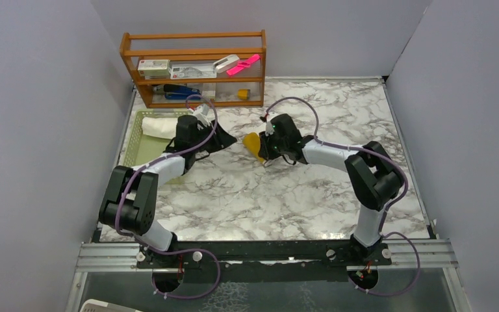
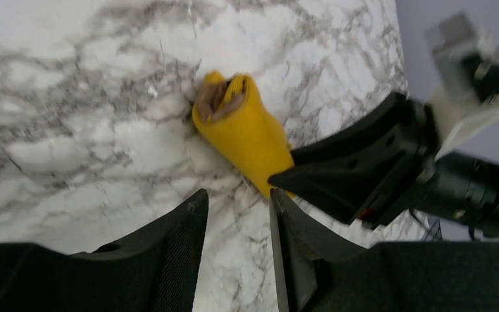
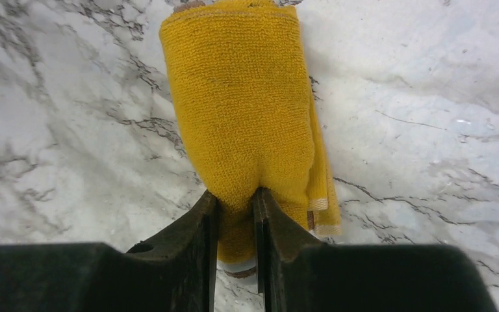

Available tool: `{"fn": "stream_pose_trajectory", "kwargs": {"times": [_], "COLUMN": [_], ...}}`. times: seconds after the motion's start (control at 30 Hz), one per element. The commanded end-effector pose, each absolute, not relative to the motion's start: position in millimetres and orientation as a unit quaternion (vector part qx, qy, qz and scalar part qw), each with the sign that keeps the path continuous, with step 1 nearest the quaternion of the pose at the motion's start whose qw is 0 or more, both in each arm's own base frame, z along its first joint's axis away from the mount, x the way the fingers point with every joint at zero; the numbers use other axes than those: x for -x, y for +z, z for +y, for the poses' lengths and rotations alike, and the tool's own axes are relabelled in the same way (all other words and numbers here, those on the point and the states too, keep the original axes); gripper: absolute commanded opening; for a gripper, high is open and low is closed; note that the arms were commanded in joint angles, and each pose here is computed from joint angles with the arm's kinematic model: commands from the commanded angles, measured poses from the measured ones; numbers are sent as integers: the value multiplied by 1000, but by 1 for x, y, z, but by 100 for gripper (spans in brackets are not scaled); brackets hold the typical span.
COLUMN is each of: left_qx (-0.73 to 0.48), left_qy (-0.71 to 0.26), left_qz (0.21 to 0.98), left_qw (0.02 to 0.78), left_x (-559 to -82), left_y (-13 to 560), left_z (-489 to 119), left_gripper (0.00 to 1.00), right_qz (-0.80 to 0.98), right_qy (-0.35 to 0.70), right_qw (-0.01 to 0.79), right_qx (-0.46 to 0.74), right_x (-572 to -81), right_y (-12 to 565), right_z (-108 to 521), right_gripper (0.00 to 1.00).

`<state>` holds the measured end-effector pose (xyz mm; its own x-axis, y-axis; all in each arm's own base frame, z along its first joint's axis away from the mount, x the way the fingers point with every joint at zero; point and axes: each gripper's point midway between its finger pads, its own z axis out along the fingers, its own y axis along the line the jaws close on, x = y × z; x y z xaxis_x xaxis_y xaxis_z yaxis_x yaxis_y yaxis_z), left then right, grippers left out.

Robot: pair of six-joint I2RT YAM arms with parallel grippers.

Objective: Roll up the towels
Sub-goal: Roll the towel at the center of the board.

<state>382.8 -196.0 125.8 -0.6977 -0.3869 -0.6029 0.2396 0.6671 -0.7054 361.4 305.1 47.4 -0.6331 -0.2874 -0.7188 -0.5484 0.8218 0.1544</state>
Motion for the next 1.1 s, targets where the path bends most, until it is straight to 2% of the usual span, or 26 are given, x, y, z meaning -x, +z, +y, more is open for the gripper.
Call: {"fn": "stream_pose_trajectory", "kwargs": {"times": [0.0, 0.2, 0.5, 1.07], "left_qx": [60, 59, 30, 70], "left_qy": [-395, -405, -429, -466], "left_qz": [848, 850, 838, 808], "left_qw": [350, 332, 336, 354], "left_x": [-352, -339, -359, -381], "left_y": [95, 70, 63, 59], "left_z": [-206, -230, -265, -275], "left_gripper": [44, 54, 59, 59], "right_qz": [900, 875, 845, 846], "right_qy": [345, 451, 521, 522], "right_qw": [204, 139, 85, 65], "right_qx": [170, 113, 90, 85], "right_x": [-317, -316, -317, -315], "right_y": [30, 29, 35, 19], "right_z": [313, 308, 310, 308], "right_gripper": [16, 15, 15, 16]}}
